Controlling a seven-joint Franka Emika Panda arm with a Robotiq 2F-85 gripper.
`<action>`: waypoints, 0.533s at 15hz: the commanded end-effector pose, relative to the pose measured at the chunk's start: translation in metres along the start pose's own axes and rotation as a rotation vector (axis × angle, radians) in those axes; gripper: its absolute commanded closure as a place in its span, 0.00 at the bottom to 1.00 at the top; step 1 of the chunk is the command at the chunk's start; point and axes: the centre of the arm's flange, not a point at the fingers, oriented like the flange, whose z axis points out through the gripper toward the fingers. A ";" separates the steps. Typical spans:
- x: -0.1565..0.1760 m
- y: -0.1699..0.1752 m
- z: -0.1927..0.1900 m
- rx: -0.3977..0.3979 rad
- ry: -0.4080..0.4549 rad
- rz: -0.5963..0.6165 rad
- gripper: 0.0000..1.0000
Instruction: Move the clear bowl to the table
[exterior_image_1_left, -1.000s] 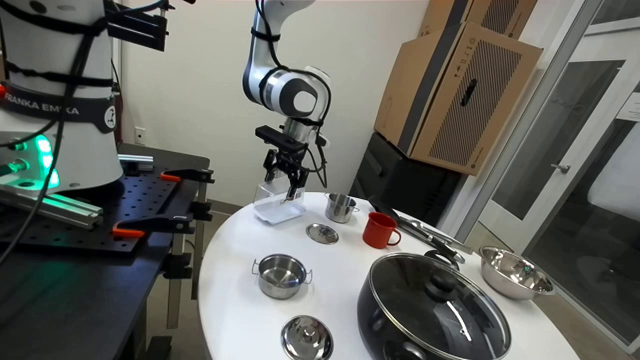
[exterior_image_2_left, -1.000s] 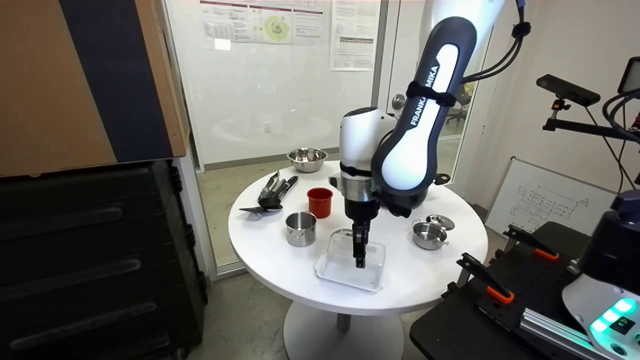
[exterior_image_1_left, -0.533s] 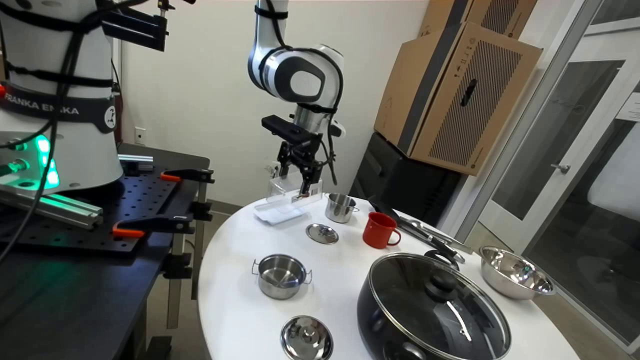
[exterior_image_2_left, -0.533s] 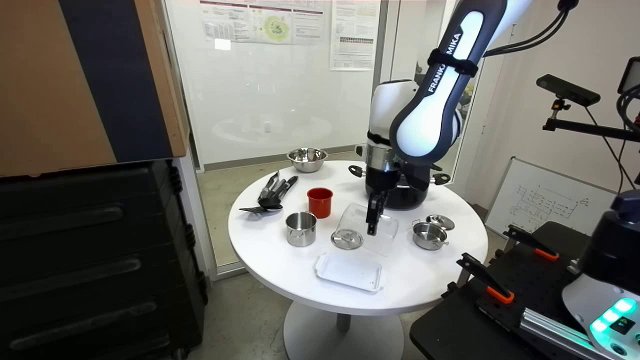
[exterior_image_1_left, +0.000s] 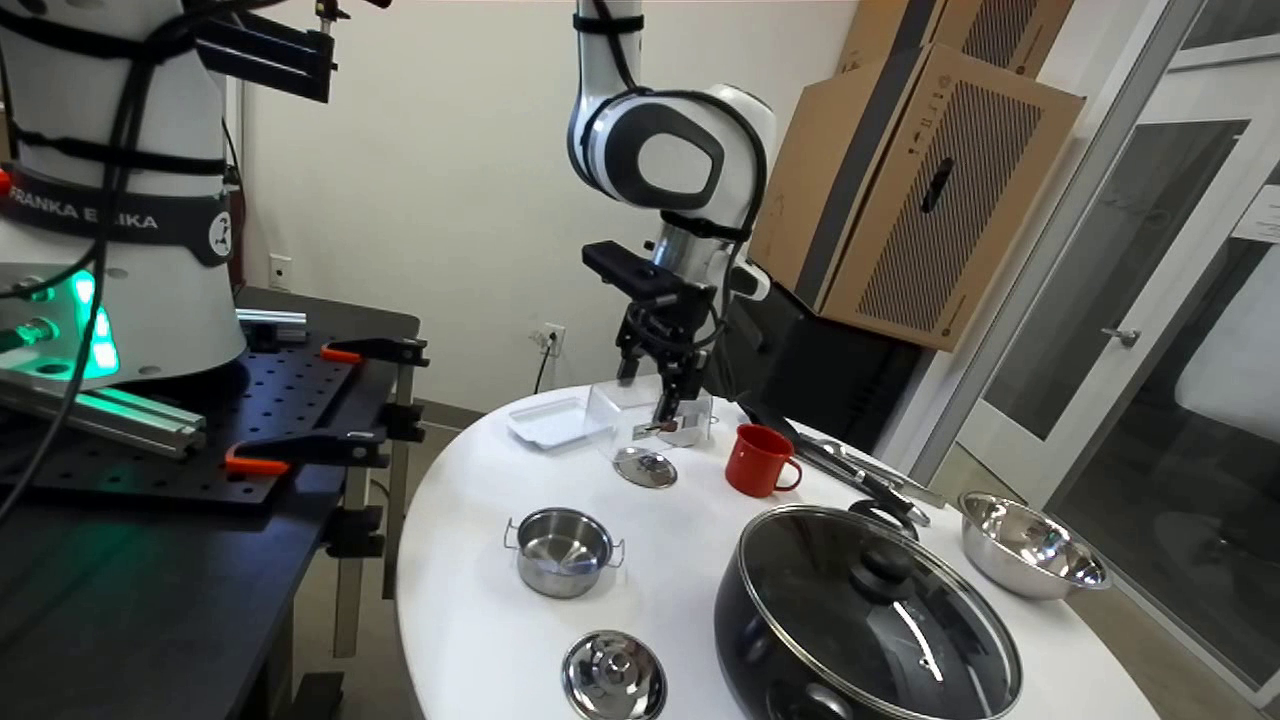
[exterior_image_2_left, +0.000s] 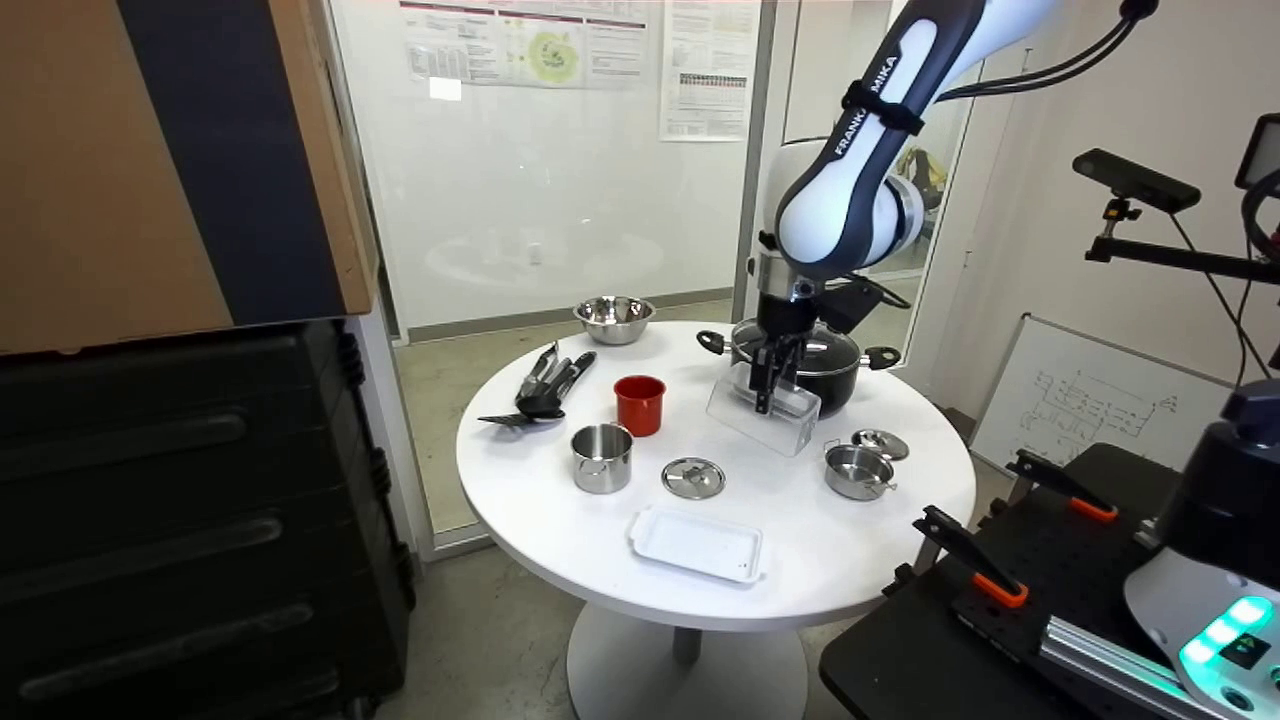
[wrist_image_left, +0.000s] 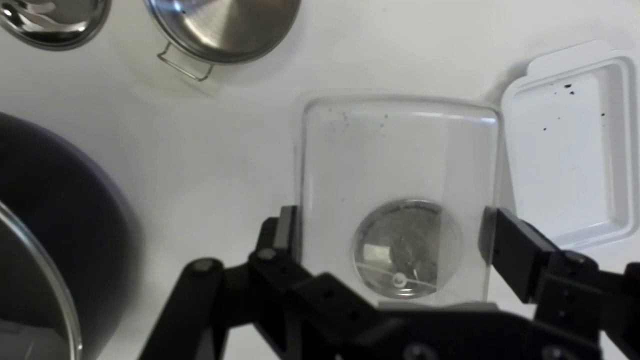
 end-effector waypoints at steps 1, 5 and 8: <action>0.033 0.024 0.007 -0.004 -0.035 0.055 0.35; 0.056 0.038 0.026 -0.011 -0.095 0.097 0.35; 0.071 0.046 0.041 -0.014 -0.125 0.133 0.35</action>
